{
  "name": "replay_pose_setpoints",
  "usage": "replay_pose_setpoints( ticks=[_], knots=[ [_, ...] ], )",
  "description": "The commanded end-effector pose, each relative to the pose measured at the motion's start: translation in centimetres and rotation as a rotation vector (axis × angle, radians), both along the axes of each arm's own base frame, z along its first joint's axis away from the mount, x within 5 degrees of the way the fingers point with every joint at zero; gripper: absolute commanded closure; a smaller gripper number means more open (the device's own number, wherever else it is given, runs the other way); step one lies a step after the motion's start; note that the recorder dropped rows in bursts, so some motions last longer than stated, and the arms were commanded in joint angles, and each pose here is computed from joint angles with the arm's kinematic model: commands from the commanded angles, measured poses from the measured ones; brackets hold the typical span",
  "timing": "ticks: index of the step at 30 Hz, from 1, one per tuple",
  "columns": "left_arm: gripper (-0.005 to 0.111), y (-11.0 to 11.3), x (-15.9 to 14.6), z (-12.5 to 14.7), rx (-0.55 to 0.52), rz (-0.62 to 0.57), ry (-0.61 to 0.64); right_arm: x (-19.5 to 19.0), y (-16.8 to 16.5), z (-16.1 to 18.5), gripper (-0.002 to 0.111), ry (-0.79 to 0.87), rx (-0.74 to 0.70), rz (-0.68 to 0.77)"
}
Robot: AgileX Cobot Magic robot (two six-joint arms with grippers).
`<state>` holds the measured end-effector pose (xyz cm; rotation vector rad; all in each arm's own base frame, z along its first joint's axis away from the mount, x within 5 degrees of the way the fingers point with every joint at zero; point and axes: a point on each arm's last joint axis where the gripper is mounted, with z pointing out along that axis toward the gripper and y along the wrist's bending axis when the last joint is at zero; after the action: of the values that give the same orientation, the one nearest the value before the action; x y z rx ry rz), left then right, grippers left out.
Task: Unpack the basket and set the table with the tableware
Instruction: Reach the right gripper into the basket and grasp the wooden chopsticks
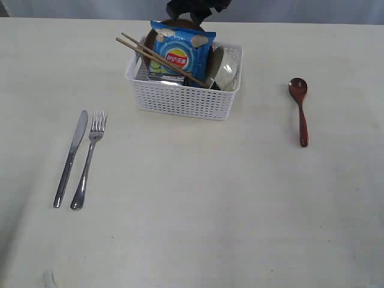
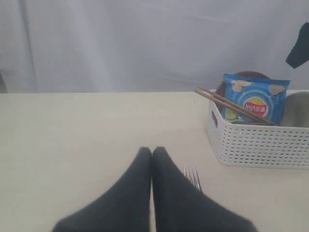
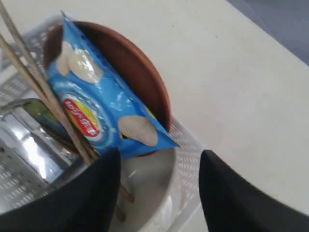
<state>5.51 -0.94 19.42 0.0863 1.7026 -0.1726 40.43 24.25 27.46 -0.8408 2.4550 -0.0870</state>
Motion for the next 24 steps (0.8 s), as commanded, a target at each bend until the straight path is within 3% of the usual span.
replay_pose_setpoints(
  ticks=[1, 7, 15, 21, 24],
  knots=[
    [0.107, 0.0, 0.0, 0.0, -0.006, -0.001, -0.006, 0.3, -0.9, -0.1, 0.060, -0.005, -0.016, -0.142],
    [0.107, 0.0, 0.0, 0.0, -0.006, -0.001, -0.006, 0.4, -0.8, -0.5, 0.060, 0.006, 0.027, -0.227],
    [0.107, 0.0, 0.0, 0.0, -0.006, -0.001, -0.006, 0.5, 0.1, -2.8, 0.060, 0.064, 0.014, -0.215],
    [0.107, 0.0, 0.0, 0.0, -0.006, -0.001, -0.006, -1.1, 4.0, -3.1, 0.060, 0.026, 0.005, 0.024],
    [0.107, 0.0, 0.0, 0.0, -0.006, -0.001, -0.006, -1.8, 5.4, -2.9, 0.060, -0.017, 0.012, 0.071]
  ],
)
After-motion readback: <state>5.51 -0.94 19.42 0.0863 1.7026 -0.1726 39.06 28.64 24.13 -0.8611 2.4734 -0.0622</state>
